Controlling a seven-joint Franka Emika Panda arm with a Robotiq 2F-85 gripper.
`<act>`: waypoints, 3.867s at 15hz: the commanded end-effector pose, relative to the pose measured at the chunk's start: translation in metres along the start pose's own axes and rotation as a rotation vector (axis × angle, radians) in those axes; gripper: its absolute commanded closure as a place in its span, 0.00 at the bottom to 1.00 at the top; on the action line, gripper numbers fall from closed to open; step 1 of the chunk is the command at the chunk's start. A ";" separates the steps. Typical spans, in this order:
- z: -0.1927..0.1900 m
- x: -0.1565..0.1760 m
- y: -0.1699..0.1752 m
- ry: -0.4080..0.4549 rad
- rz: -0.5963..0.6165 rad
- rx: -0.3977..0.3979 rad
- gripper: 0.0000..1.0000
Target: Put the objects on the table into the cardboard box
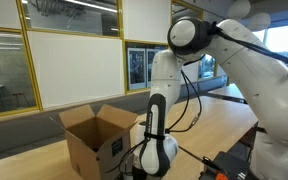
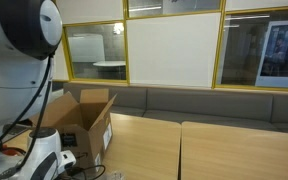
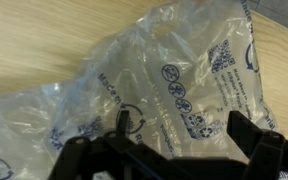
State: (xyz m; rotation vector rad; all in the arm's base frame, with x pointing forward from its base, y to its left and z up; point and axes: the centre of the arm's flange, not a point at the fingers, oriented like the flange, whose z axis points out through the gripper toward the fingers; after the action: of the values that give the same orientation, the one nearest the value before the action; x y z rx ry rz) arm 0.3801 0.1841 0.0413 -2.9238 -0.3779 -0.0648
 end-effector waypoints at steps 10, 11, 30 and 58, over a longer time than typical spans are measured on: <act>0.006 0.022 0.054 -0.007 -0.160 -0.090 0.00; 0.005 0.025 0.058 -0.012 -0.163 -0.100 0.00; -0.037 0.057 0.108 -0.027 -0.207 -0.051 0.00; -0.013 0.037 0.128 -0.056 -0.218 0.049 0.85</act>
State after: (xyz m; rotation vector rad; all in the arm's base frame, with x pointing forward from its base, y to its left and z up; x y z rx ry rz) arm 0.4467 0.0760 0.0181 -2.7870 -0.7336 -0.0186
